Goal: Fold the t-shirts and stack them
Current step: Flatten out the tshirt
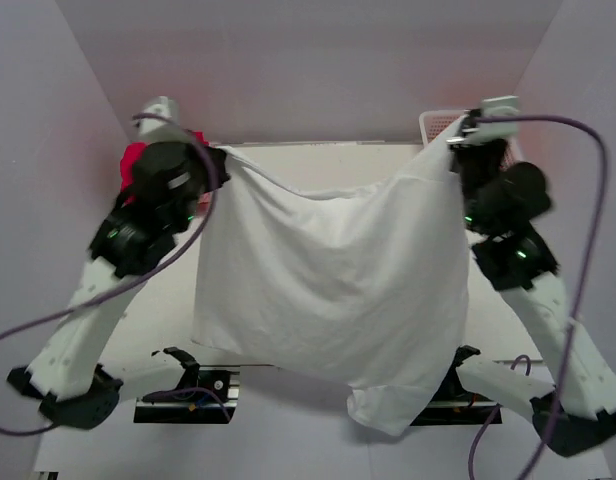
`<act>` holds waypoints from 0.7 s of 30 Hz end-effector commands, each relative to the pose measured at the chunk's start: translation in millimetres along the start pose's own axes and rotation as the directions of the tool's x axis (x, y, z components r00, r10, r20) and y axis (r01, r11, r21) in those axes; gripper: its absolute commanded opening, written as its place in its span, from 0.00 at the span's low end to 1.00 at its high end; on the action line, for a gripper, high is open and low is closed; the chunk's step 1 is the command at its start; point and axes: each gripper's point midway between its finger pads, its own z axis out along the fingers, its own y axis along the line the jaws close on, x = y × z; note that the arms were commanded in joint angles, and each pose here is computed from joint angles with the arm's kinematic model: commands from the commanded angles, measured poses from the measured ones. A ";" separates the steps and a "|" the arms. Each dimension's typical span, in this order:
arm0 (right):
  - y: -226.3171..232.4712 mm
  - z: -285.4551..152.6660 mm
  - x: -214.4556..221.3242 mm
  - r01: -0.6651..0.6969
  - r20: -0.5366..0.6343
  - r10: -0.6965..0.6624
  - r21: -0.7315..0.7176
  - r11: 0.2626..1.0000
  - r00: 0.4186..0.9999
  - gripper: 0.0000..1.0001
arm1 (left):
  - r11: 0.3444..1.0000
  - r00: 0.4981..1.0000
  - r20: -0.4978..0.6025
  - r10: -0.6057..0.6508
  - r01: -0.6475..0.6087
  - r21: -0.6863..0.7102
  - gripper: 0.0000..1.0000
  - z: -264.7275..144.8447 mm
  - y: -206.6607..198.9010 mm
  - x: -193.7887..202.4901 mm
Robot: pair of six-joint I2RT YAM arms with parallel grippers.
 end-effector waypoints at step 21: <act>134.7 224.0 383.2 0.110 -0.561 -0.104 -0.022 0.994 0.821 0.00 | 0.928 0.911 -0.412 -0.026 -0.131 -0.349 0.00 372.7 203.1 247.7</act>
